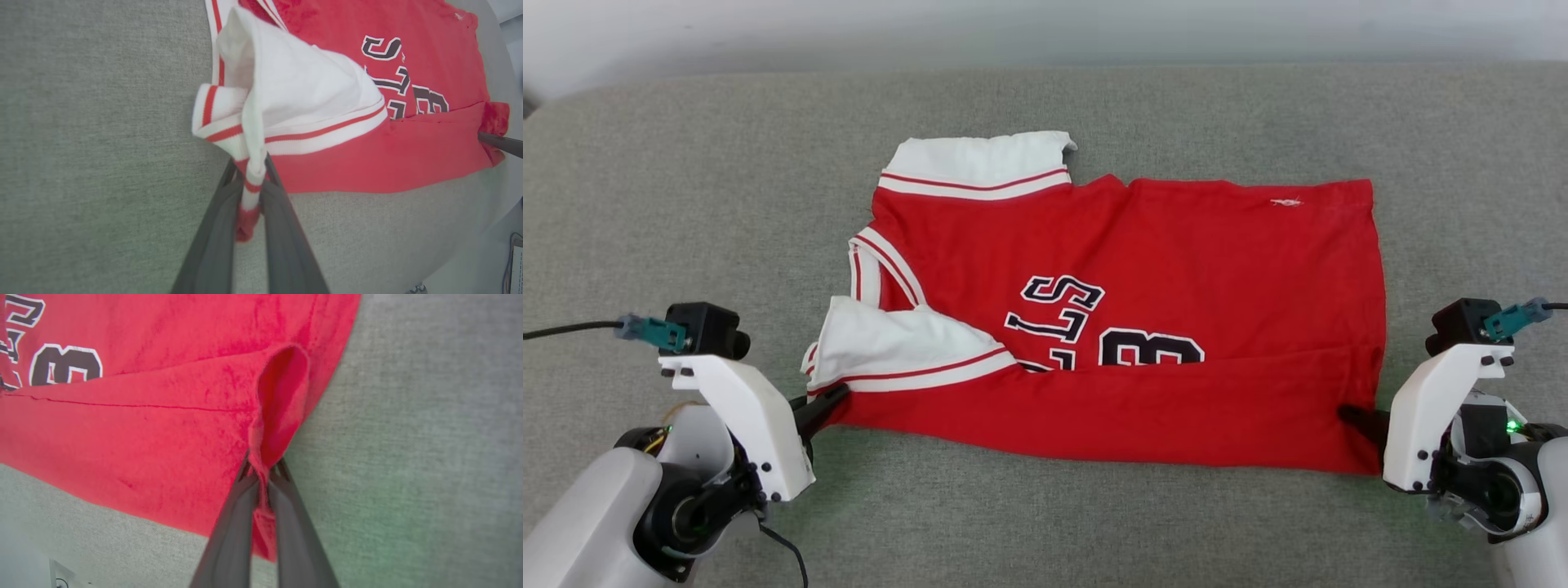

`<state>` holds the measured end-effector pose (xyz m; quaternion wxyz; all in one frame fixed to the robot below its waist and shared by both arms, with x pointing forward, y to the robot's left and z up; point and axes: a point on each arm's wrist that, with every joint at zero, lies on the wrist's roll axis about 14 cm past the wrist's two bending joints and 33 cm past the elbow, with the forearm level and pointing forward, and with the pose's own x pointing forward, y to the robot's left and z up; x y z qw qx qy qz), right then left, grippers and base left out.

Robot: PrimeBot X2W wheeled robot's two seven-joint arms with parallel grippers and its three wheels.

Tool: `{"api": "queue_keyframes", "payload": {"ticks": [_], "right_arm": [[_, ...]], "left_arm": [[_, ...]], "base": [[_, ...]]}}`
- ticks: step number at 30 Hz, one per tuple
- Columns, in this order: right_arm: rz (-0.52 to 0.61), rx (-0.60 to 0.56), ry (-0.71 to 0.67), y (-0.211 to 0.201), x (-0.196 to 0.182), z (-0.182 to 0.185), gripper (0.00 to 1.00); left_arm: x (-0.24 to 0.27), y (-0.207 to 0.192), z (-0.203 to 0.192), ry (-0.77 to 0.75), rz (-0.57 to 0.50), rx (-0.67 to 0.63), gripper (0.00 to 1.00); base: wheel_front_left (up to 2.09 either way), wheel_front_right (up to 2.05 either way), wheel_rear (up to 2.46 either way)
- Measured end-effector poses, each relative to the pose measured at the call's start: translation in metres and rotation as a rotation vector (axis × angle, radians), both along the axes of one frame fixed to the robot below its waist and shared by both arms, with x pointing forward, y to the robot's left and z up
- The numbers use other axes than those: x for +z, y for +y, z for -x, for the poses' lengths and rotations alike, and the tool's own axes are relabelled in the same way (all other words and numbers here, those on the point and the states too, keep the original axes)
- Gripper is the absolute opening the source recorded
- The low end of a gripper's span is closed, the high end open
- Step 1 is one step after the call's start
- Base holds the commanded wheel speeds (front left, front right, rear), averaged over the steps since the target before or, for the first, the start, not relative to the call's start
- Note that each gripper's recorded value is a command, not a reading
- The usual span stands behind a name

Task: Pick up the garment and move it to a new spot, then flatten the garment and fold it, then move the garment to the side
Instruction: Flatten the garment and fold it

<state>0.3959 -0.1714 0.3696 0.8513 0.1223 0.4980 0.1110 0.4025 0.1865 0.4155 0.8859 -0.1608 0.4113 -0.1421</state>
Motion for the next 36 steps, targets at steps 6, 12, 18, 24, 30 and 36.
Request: {"api": "queue_keyframes", "payload": {"ticks": [6, 12, 18, 24, 30, 36], "right_arm": [[0.005, 0.016, -0.043, 0.0, 0.014, 0.003, 0.0], [-0.006, 0.033, -0.09, 0.002, 0.033, 0.021, 0.0], [-0.015, 0.052, -0.14, 0.005, 0.05, 0.042, 0.0], [0.0, 0.057, -0.165, -0.001, 0.058, 0.055, 0.0], [0.012, 0.044, -0.131, -0.004, 0.041, 0.068, 0.9], [0.038, 0.021, -0.264, -0.007, 0.048, 0.06, 1.0]], "left_arm": [[0.005, -0.001, 0.01, -0.02, 0.028, 0.038, 0.0], [0.011, -0.009, 0.037, -0.024, 0.082, 0.07, 0.0], [0.022, -0.002, 0.065, -0.059, 0.08, 0.108, 0.0], [0.025, 0.005, 0.092, -0.059, 0.079, 0.146, 0.0], [0.006, -0.005, 0.11, 0.002, 0.106, 0.159, 0.03], [-0.003, -0.005, 0.101, -0.002, 0.11, 0.171, 1.0]], "base": [[0.0, 0.0, 0.0], [0.0, 0.0, 0.0], [0.0, 0.0, 0.0], [0.0, 0.0, 0.0], [0.0, 0.0, 0.0], [0.0, 0.0, 0.0]]}}
